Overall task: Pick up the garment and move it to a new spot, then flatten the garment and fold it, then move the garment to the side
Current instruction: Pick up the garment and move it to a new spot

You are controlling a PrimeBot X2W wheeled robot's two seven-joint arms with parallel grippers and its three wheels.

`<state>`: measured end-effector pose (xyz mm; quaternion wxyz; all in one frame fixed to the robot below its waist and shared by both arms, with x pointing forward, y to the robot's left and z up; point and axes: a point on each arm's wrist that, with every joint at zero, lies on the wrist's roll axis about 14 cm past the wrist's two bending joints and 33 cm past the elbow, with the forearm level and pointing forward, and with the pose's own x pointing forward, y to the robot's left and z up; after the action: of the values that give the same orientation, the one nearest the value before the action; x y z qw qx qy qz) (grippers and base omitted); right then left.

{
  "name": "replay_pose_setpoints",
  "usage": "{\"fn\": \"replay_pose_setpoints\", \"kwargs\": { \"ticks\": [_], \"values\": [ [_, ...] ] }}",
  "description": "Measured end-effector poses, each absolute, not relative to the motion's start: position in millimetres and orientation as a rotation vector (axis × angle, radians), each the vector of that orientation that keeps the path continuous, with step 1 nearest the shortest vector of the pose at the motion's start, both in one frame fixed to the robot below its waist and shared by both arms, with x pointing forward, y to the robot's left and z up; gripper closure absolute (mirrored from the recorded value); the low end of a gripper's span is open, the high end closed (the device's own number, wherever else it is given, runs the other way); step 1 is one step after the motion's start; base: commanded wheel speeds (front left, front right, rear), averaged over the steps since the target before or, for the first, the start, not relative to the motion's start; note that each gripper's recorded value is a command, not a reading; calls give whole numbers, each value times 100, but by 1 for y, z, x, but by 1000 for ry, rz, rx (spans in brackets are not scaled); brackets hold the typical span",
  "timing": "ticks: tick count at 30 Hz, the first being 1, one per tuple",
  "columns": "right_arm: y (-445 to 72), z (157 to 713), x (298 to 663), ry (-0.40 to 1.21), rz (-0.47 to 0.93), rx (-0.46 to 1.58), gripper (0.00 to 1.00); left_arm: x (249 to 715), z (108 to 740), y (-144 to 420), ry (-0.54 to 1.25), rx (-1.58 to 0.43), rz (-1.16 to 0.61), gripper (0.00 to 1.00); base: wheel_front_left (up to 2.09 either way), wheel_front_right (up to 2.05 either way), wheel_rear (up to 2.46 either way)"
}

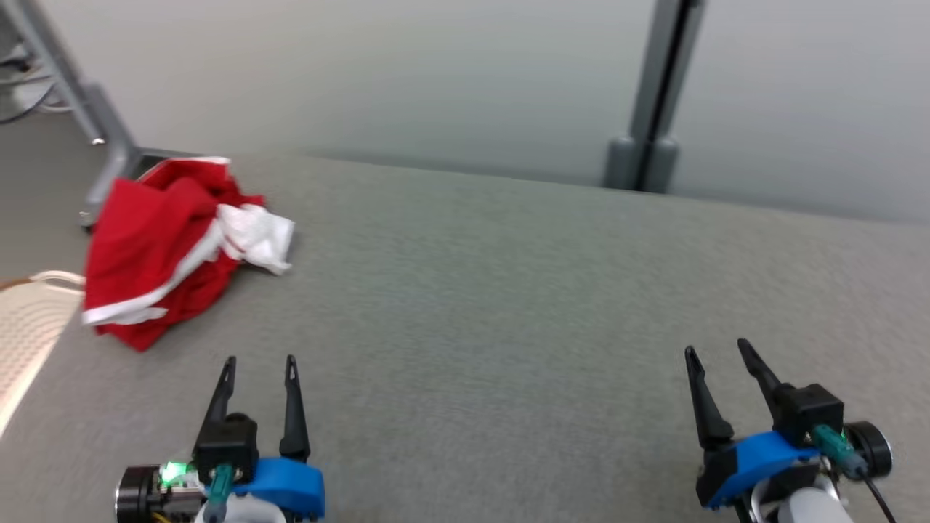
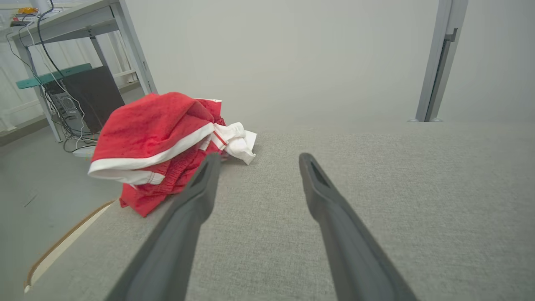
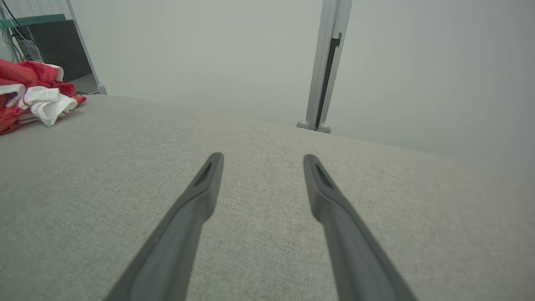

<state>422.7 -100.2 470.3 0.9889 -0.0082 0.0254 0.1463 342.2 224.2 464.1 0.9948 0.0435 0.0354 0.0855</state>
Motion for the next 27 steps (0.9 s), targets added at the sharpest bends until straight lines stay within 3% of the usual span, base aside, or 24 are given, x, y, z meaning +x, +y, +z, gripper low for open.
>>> {"fn": "replay_pose_setpoints", "kwargs": {
  "ticks": [10,16,20,27],
  "values": [
    [9,466,424,57,594,-33,0,263,452,303,125,85,460,0,0,0,0],
    [48,451,419,96,703,-20,0,231,443,328,171,89,567,0,0,0,0],
    [53,438,422,122,726,-21,0,233,443,336,183,87,598,0,0,0,0],
    [32,405,436,191,709,-34,0,284,458,354,156,126,592,0,0,0,0]
  ]
}}
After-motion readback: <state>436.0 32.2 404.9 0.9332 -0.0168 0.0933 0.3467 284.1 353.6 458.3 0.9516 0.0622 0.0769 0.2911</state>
